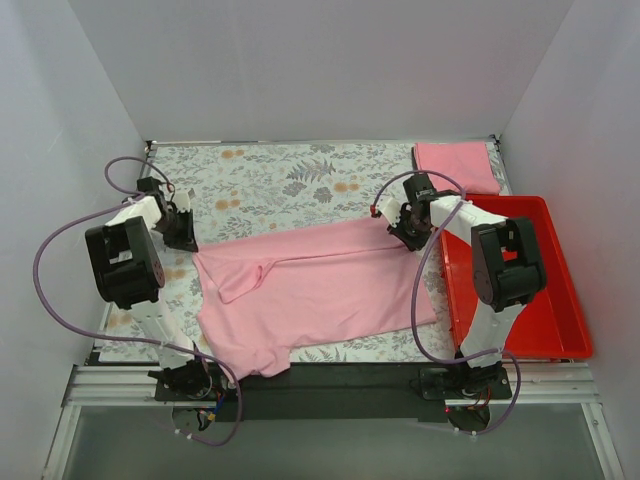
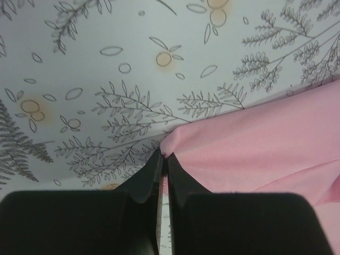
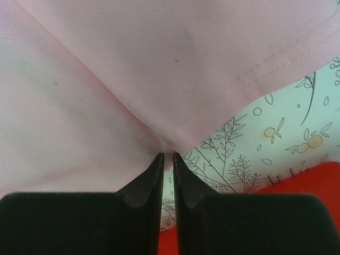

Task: Fold and stack the t-shirts
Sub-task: Fold the tshirt

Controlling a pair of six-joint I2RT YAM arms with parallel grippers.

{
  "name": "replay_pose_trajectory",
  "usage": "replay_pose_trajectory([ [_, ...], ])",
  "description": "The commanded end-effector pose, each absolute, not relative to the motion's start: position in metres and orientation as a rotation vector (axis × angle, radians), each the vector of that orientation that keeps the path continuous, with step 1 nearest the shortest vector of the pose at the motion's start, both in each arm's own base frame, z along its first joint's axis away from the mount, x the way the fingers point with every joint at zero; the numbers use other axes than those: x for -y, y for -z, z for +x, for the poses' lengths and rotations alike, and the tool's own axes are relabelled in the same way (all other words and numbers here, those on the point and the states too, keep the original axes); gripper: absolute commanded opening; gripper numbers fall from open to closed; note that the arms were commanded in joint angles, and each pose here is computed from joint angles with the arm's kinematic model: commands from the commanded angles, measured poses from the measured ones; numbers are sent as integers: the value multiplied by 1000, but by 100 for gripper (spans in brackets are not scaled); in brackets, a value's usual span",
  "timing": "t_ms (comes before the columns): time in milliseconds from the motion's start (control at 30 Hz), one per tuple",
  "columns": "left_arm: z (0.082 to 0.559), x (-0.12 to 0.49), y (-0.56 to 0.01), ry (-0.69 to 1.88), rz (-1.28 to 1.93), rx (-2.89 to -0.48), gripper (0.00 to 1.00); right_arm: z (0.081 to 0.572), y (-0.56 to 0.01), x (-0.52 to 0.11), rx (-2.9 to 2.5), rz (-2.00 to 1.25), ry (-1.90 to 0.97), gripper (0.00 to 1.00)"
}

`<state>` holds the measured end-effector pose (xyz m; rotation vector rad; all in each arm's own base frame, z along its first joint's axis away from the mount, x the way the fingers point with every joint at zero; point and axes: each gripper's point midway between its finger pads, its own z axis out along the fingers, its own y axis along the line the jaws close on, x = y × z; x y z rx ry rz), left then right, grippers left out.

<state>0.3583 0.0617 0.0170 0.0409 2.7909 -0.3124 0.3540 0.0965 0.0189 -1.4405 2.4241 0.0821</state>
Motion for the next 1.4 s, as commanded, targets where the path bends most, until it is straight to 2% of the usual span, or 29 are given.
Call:
replay_pose_trajectory([
  [0,386,-87,-20,196,41,-2738,0,351,5,-74,-2495,-1458,33,17],
  [200,417,-91,-24,219,47,-2701,0,363,-2,-85,-2469,-1435,15,17],
  [367,449,-89,-22,291,26,-2672,1,396,-29,-125,-2396,-1362,-113,22],
  [500,487,-87,-45,341,27,-2606,16,425,-59,-140,-2346,-1316,-133,24],
  [533,504,-90,-67,336,47,-2555,20,430,-70,-142,-2323,-1310,-132,24],
  [567,507,-88,-77,351,62,-2541,27,431,-83,-149,-2296,-1312,-172,25],
  [633,511,-87,-107,337,90,-2487,32,432,-107,-156,-2241,-1299,-212,27],
  [667,509,-85,-114,342,107,-2476,36,427,-117,-167,-2204,-1305,-286,29],
  [733,501,-73,-131,372,150,-2450,36,425,-131,-175,-2176,-1271,-334,31],
  [767,488,-63,-121,413,151,-2484,36,426,-133,-180,-2178,-1255,-364,31],
  [833,473,-42,-122,451,199,-2499,35,435,-129,-187,-2205,-1214,-375,28],
  [900,448,-26,-100,499,202,-2562,35,443,-117,-192,-2230,-1214,-361,26],
  [1100,399,30,-85,648,289,-2617,32,452,-89,-196,-2297,-1201,-351,24],
  [1367,390,81,-80,715,419,-2621,36,454,-54,-189,-2395,-1185,-309,24],
])
